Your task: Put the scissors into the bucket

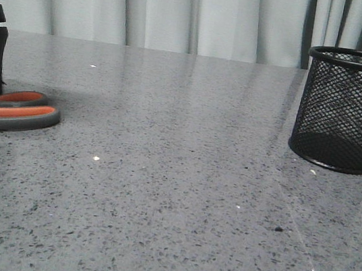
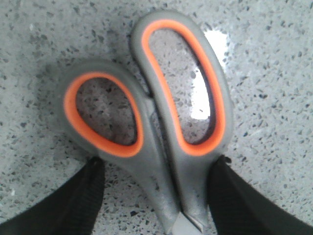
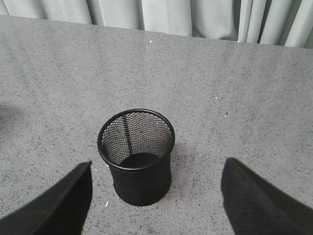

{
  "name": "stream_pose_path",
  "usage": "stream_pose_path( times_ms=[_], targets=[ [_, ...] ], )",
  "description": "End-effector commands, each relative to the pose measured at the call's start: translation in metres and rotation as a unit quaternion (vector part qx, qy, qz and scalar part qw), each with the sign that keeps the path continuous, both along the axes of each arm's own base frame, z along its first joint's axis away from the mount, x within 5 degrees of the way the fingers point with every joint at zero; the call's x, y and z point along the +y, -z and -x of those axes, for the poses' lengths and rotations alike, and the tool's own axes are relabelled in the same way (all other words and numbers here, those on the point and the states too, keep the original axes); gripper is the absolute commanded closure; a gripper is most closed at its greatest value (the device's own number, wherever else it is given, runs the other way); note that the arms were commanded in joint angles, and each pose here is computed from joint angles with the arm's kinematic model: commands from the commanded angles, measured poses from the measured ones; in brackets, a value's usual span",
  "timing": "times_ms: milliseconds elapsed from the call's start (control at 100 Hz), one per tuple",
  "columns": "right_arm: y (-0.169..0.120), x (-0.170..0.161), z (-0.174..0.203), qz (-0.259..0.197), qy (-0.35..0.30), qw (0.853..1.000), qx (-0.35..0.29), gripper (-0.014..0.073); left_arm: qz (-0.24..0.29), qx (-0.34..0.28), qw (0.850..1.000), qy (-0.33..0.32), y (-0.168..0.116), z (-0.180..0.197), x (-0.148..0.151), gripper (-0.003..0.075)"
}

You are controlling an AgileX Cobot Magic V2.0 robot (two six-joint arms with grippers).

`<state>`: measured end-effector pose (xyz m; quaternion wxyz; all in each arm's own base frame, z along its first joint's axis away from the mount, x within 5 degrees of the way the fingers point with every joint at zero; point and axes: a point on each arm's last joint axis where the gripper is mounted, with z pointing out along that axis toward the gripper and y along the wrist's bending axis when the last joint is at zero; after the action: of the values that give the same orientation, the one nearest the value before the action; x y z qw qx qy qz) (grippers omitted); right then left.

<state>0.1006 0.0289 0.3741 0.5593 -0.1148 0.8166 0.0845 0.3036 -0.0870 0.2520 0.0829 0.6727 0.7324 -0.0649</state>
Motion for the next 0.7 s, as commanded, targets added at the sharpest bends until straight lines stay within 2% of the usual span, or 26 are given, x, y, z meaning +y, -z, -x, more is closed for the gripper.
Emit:
stream_pose_path(
  times_ms=[0,240,380,510,690],
  targets=[
    [-0.018,0.0,-0.001,-0.01,0.001,0.998,-0.055,0.0097,0.022,-0.017,1.0,-0.007,-0.013,0.0,-0.003,0.0347],
    [-0.018,0.0,-0.001,-0.01,0.001,0.998,-0.055,0.0097,0.033,0.003,0.999,-0.015,-0.013,0.003,-0.005,0.0587],
    [-0.018,0.0,-0.001,-0.01,0.001,0.998,-0.055,0.0097,0.045,0.002,0.999,-0.018,-0.016,0.005,-0.006,0.068],
    [-0.018,0.0,-0.001,-0.01,0.001,0.998,-0.055,0.0097,0.053,-0.007,0.998,-0.02,-0.021,0.007,-0.007,0.072],
    [-0.018,0.0,-0.001,-0.016,-0.001,0.999,-0.052,0.0097,0.079,-0.087,0.993,-0.03,-0.051,0.01,-0.007,0.0721]
  ],
)
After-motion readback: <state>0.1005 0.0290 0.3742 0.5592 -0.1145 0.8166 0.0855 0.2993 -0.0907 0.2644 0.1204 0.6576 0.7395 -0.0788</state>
